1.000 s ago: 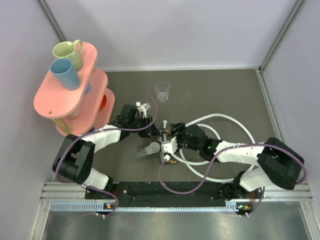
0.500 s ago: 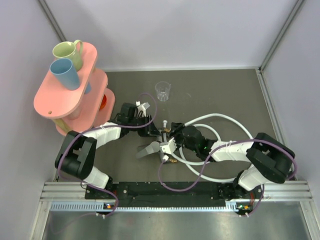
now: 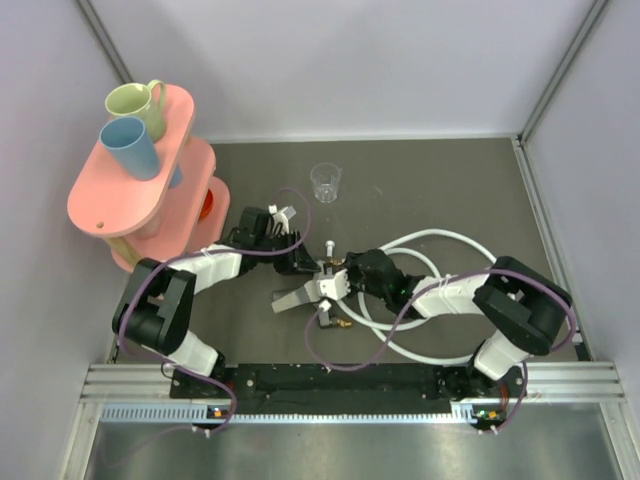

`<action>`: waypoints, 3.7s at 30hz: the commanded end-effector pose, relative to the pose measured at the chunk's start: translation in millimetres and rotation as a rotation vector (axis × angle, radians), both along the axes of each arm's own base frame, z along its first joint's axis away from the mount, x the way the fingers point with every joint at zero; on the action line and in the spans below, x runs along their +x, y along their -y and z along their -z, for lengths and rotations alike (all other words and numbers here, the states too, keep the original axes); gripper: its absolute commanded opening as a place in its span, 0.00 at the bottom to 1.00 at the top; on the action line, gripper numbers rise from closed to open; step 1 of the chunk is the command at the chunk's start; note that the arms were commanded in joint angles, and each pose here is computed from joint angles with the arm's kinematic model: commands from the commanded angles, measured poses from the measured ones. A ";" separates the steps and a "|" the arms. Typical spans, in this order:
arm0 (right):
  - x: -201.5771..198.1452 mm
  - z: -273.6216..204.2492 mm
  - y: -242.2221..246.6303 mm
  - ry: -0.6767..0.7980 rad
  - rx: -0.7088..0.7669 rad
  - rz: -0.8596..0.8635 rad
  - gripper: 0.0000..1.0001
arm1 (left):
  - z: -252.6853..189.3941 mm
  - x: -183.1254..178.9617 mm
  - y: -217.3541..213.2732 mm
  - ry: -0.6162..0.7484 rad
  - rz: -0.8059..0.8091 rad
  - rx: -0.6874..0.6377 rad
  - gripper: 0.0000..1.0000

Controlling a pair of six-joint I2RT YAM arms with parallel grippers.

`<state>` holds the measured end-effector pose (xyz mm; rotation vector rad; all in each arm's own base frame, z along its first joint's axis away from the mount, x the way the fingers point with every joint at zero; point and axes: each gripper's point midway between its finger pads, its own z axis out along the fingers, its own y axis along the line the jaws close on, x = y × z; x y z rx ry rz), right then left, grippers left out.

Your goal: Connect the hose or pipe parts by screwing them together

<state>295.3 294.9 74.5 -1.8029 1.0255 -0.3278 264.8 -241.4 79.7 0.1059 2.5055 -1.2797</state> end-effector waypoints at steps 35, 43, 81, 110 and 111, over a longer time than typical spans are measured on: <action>-0.5 -79.3 -60.8 -0.368 0.462 -0.037 0.00 | -31.7 12.3 4.7 0.142 0.007 0.070 0.43; -1.2 -85.8 -61.8 -0.352 0.480 -0.043 0.00 | -19.2 21.5 -16.4 0.151 -0.040 0.234 0.51; 2.3 -78.2 -88.5 -0.683 0.637 0.104 0.00 | 0.0 -3.7 18.8 0.170 -0.041 0.168 0.00; -39.0 -93.7 -55.9 -1.314 0.641 -0.065 0.60 | -34.9 9.0 -8.7 0.390 -0.080 0.173 0.00; -39.8 -95.2 -52.1 -1.392 0.632 -0.024 0.61 | -37.9 8.5 -9.3 0.405 -0.072 0.169 0.00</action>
